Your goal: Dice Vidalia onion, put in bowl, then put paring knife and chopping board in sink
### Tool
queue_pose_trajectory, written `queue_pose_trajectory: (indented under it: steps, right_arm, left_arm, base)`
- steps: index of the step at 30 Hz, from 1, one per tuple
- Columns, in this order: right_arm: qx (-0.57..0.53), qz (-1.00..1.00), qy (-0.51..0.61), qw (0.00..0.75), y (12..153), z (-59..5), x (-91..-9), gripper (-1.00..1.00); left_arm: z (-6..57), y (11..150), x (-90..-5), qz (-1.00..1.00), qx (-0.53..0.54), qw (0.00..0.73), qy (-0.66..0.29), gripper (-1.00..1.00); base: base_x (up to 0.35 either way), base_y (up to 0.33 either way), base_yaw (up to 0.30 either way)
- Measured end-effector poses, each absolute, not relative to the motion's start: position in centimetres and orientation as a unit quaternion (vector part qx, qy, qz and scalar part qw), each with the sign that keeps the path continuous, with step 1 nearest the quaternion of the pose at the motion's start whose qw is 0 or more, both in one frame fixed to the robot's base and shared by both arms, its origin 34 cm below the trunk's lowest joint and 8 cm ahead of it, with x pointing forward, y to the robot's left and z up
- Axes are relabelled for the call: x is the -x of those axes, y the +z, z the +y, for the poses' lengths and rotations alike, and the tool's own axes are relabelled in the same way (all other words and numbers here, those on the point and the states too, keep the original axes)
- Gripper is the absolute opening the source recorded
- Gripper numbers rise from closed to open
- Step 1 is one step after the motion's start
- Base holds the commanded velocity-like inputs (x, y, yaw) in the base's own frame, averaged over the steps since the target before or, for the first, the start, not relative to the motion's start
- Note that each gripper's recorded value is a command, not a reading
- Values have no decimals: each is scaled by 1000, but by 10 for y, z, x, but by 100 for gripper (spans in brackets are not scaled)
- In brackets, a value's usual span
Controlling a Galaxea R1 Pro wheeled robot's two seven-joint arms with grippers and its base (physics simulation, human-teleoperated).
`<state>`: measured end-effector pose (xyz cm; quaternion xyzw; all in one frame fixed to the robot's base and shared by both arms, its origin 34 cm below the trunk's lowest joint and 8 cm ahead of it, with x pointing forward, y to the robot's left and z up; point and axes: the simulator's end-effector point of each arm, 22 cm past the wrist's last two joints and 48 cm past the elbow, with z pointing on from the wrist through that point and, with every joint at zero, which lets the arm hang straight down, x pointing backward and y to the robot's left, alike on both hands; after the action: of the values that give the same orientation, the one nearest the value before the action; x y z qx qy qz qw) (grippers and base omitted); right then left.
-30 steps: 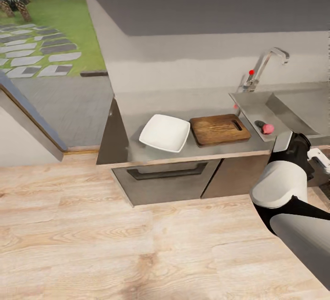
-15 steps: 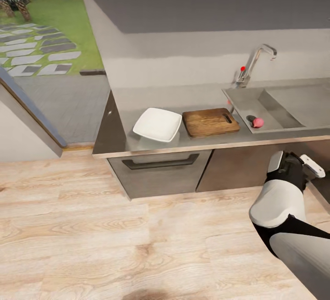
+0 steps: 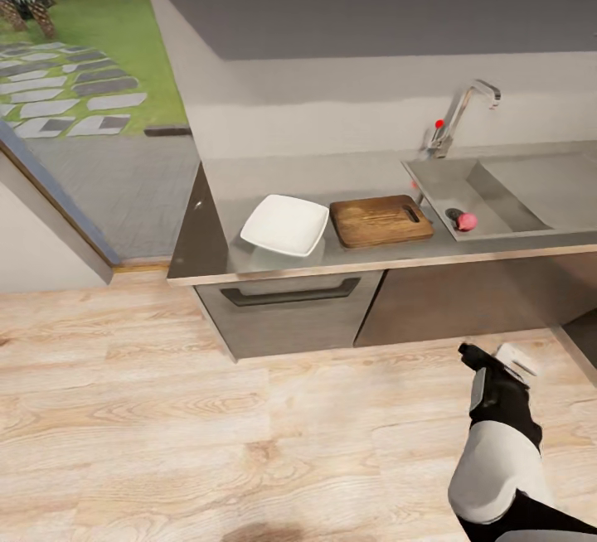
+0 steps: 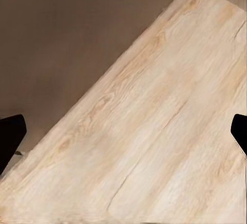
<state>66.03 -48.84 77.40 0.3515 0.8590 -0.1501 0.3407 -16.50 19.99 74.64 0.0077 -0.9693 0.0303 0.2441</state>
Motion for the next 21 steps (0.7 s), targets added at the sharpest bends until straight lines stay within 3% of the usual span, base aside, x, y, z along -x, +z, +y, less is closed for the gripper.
queue_pose_trajectory:
  steps: [9, 21]
  right_arm:
    - [-260, 904, -131, 314, 681, -416, -573, 100]
    - [-36, 972, -48, 229, 598, -282, -401, 100]
  left_arm:
    - [215, 730, 134, -978, -2, 210, 23, 100]
    - [218, 709, 76, -989, -3, 146, 21, 100]
  base:
    - [0, 0, 0]
    - [0, 0, 0]
